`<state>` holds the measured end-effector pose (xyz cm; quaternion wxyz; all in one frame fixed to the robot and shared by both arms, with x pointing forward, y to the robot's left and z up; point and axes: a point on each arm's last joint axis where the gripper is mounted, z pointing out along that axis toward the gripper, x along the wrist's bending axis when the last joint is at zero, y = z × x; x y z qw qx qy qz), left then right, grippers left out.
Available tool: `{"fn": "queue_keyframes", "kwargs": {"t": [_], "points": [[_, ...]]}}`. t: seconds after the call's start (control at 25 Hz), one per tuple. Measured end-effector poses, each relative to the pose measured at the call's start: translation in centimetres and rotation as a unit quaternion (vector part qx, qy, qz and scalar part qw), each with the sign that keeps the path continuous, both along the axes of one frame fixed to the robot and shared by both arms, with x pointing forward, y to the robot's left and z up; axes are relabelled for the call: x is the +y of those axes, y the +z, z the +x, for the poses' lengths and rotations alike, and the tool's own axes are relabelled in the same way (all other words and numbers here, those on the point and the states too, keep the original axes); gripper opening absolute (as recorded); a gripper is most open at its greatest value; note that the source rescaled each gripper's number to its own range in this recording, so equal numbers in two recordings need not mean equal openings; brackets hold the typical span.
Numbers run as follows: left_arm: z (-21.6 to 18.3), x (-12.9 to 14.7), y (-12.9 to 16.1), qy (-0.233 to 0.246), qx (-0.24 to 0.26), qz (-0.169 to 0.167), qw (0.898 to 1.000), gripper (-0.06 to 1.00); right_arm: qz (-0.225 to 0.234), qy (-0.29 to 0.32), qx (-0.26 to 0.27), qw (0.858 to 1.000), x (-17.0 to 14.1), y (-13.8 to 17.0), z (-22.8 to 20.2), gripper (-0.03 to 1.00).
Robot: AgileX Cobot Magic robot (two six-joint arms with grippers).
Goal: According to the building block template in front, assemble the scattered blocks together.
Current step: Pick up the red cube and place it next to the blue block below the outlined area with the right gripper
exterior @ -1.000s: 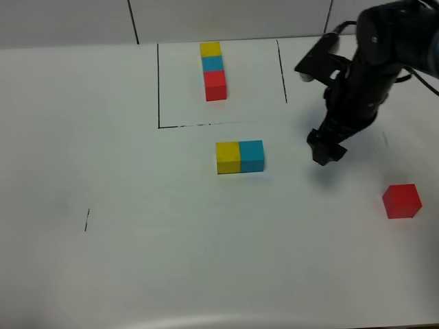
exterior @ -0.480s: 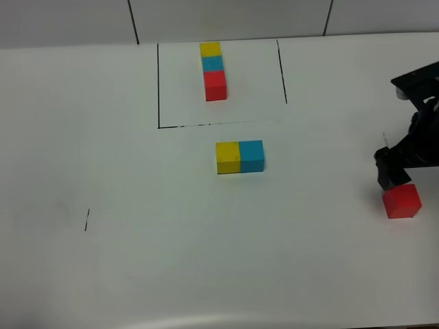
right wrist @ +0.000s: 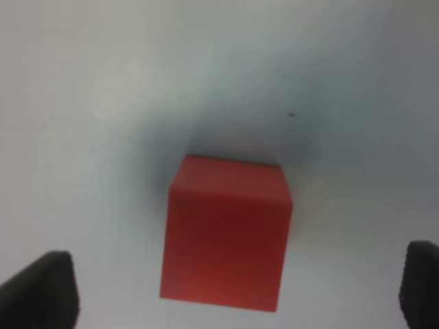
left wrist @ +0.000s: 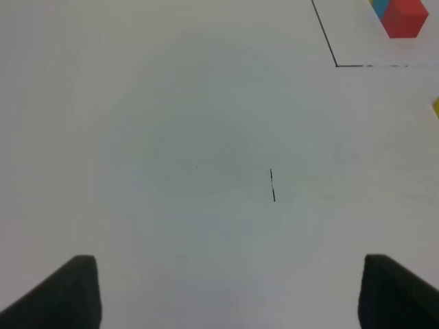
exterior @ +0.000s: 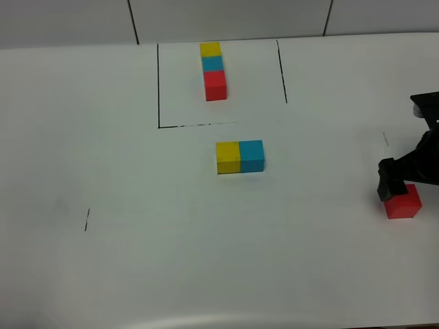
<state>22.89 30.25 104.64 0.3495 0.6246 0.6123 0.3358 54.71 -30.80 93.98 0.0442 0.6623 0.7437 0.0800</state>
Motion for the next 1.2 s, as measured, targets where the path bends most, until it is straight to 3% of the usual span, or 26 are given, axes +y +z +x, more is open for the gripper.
{"fn": "queue_keyframes", "kwargs": {"t": [0.28, 0.96, 1.2], "points": [[0.0, 0.0, 0.0, 0.0, 0.0, 0.0, 1.0, 0.63, 0.009, -0.039, 0.011, 0.999, 0.0, -1.6, 0.5, 0.91], [0.0, 0.0, 0.0, 0.0, 0.0, 0.0, 1.0, 0.63, 0.007, -0.04, 0.05, 0.998, -0.1, -4.5, 0.5, 0.82], [0.0, 0.0, 0.0, 0.0, 0.0, 0.0, 1.0, 0.63, 0.006, -0.04, 0.053, 0.998, -0.1, -4.8, 0.5, 0.75]]}}
